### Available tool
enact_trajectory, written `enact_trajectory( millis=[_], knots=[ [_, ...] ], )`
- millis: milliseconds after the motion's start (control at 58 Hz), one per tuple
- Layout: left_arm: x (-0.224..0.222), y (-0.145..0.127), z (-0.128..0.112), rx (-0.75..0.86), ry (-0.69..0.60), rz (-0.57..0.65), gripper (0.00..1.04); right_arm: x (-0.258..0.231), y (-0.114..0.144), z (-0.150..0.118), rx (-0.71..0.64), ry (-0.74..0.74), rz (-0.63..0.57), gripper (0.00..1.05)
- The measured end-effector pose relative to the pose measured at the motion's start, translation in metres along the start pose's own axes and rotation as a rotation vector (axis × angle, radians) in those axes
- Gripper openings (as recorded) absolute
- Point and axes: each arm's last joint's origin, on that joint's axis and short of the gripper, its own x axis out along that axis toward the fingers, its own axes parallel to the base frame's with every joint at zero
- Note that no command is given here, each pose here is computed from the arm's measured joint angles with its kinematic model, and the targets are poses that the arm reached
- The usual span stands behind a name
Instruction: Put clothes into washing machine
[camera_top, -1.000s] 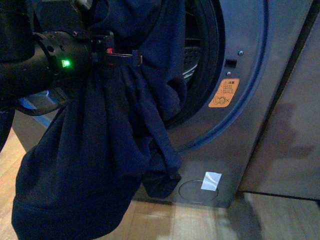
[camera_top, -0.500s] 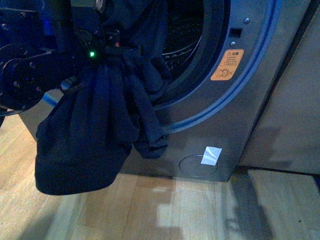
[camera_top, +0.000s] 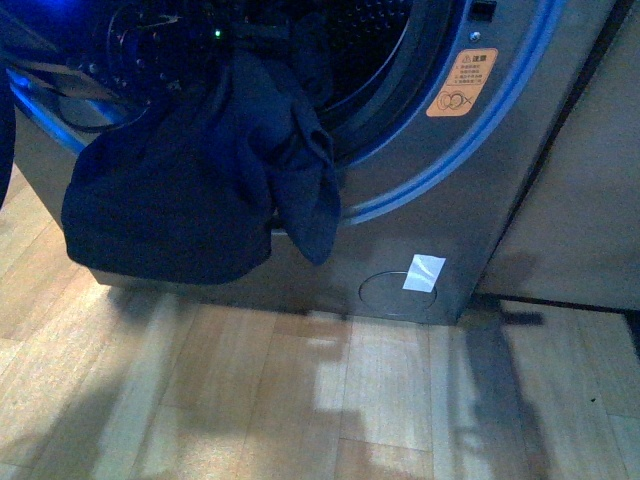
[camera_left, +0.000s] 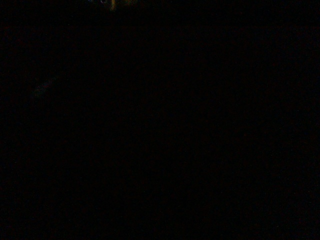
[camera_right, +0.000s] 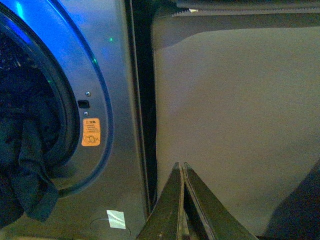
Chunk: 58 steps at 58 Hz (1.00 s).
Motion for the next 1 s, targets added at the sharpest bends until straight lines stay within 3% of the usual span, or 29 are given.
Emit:
enact_trajectory(
  millis=[328, 828, 1000],
  knots=[
    [0.041, -0.004, 0.022, -0.009, -0.066, 0.051, 0.09, -0.007, 0.000, -0.007, 0.000, 0.000, 0.000, 0.02],
    [0.071, -0.002, 0.092, -0.057, -0.214, 0.102, 0.09, -0.015, 0.000, -0.017, 0.000, -0.010, 0.000, 0.02],
    [0.073, -0.004, 0.086, -0.052, -0.163, 0.077, 0.09, -0.025, 0.000, -0.021, 0.000, 0.008, 0.000, 0.02]
  ],
)
